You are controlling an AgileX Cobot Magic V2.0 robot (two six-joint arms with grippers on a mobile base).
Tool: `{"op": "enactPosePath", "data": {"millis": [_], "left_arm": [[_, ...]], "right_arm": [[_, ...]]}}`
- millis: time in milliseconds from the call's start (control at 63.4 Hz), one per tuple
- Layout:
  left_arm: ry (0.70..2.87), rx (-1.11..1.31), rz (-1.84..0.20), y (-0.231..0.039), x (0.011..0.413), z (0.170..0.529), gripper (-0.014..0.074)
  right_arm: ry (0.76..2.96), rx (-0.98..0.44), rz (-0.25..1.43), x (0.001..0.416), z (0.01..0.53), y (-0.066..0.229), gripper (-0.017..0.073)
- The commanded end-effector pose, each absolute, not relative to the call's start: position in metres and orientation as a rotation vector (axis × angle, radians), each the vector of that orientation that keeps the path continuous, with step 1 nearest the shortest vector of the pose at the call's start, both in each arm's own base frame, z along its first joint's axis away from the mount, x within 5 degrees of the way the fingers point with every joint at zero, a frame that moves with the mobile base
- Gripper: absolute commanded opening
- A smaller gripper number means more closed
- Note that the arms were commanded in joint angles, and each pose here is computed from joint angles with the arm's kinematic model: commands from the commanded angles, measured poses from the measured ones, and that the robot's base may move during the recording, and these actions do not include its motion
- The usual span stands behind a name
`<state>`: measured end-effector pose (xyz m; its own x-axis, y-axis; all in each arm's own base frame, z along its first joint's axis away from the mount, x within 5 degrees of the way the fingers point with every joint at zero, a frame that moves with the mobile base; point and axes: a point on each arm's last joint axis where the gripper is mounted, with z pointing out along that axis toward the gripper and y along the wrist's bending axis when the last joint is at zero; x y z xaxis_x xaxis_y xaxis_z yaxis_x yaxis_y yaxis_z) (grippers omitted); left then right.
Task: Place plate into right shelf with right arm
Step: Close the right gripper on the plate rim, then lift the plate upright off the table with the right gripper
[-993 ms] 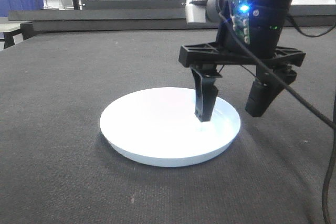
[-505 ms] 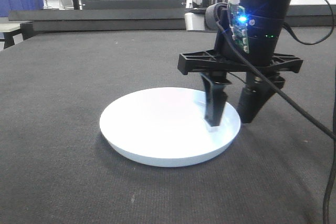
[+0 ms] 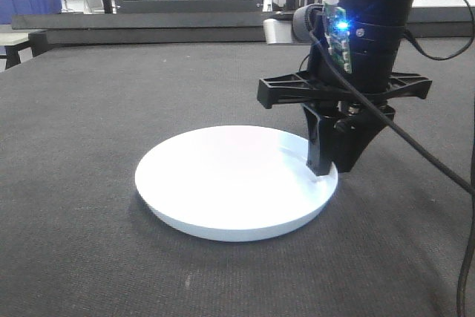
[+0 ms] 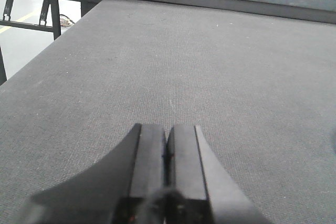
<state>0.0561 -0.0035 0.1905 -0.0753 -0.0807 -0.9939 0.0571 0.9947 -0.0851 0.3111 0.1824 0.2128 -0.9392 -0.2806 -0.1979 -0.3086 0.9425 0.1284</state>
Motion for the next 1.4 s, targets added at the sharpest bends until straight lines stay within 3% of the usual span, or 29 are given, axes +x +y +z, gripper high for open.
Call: {"op": "enactPosePath", "data": {"millis": [0,457,536,631,883,1104,1388], "left_arm": [[1.564,-0.018,-0.13,-0.004,0.056,0.195,-0.0047],[1.564,-0.018,-0.13,-0.004,0.056,0.195,-0.0047],[1.564,-0.018,-0.13,-0.004,0.056,0.195,-0.0047],[1.564,-0.018,-0.13,-0.004,0.056,0.195,-0.0047],[1.564,-0.018,-0.13,-0.004,0.056,0.195,-0.0047],[1.564,-0.018,-0.13,-0.004,0.056,0.195,-0.0047],[1.564,-0.018,-0.13,-0.004,0.056,0.195,-0.0047]], "right_arm": [[2.824,-0.442,0.255,0.315,0.238,0.181,0.0202],[2.843,-0.443,0.245,0.319,0.226,0.183,0.0201],[2.846,-0.444,0.243,0.319,0.226,0.183,0.0155],[2.853,-0.456,0.223,0.318,0.226,0.182,0.0039],[2.806,-0.484,0.175,0.31,0.25,0.173,0.0056],[2.601,-0.433,0.266,0.271,0.321,0.153,0.0056],[2.139,-0.354,0.422,0.179,0.392,0.101,0.0056]]}}
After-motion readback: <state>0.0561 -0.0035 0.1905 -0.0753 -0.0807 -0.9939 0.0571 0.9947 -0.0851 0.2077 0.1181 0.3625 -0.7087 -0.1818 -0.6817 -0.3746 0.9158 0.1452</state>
